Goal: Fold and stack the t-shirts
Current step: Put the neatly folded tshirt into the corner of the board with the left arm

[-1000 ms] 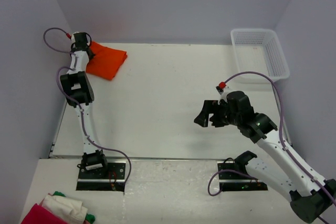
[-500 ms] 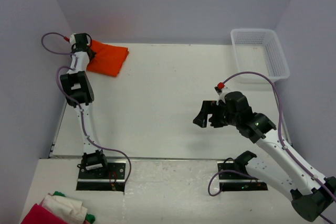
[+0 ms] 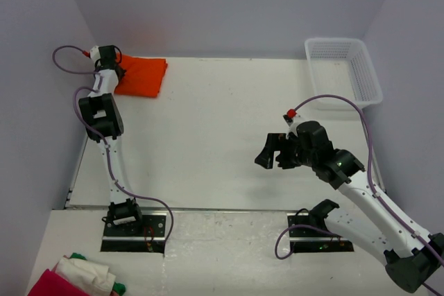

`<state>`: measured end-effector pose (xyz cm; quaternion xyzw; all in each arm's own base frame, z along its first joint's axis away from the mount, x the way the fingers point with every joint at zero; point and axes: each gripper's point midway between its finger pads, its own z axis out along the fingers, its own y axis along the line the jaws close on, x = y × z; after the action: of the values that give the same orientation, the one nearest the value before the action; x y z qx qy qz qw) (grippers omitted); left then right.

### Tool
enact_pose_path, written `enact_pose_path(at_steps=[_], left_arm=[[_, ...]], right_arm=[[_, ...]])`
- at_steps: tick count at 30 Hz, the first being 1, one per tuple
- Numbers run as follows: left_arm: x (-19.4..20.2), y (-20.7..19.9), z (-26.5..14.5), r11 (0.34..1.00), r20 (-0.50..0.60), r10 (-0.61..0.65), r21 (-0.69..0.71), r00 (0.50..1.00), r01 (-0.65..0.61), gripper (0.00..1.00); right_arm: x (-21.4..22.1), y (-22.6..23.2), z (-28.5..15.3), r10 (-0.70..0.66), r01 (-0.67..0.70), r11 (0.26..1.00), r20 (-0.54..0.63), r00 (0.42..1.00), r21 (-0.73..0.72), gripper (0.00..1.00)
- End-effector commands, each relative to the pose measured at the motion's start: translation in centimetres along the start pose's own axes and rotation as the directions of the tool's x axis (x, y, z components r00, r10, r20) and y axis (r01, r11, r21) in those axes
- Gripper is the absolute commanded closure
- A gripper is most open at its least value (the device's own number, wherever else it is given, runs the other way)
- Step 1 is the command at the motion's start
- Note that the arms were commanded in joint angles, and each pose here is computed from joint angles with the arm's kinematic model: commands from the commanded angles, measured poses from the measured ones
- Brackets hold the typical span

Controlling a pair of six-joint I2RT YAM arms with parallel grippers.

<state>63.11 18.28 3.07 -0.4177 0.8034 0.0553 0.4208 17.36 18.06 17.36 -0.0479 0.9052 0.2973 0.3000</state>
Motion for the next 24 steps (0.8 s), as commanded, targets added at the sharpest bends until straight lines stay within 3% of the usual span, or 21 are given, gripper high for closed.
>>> enact_pose_path(at_steps=[1, 11, 14, 15, 17, 21, 24], left_arm=[[-0.9, 3.3, 0.0, 0.996, 0.006, -0.009, -0.094, 1.0, 0.009, 1.0], [-1.5, 3.6, 1.4, 0.998, 0.002, 0.028, -0.064, 1.0, -0.028, 1.0], [-1.7, 3.1, 1.4, 0.998, 0.01, 0.045, -0.034, 0.999, -0.044, 0.72], [-2.3, 2.7, 1.0, 0.999, 0.021, 0.047, -0.016, 0.999, -0.047, 0.54], [-2.9, 2.1, 0.3, 0.998, 0.044, 0.066, 0.016, 0.997, -0.067, 0.32], [-4.5, 0.4, -1.7, 0.988, 0.109, 0.128, 0.067, 0.986, -0.136, 0.2], [-6.3, -1.3, -4.5, 0.976, 0.191, 0.186, 0.075, 0.964, -0.204, 0.17]], right_arm=[[-0.5, 0.0, 0.0, 0.0, -0.001, 1.0, 0.027, 1.0, 0.007, 0.09], [-0.3, 0.1, 0.4, 0.001, -0.001, 1.0, 0.015, 1.0, -0.005, 0.09], [-0.2, 0.0, 0.5, 0.002, -0.002, 1.0, 0.013, 1.0, -0.006, 0.09], [-0.1, 0.0, 0.6, 0.0, 0.0, 1.0, 0.011, 1.0, -0.006, 0.09], [0.0, 0.1, 0.8, 0.002, -0.002, 1.0, 0.004, 1.0, -0.014, 0.08], [0.3, 0.2, 1.1, 0.003, -0.003, 1.0, -0.006, 1.0, -0.024, 0.08], [0.5, 0.2, 1.3, 0.006, -0.007, 0.999, -0.013, 1.0, -0.032, 0.08]])
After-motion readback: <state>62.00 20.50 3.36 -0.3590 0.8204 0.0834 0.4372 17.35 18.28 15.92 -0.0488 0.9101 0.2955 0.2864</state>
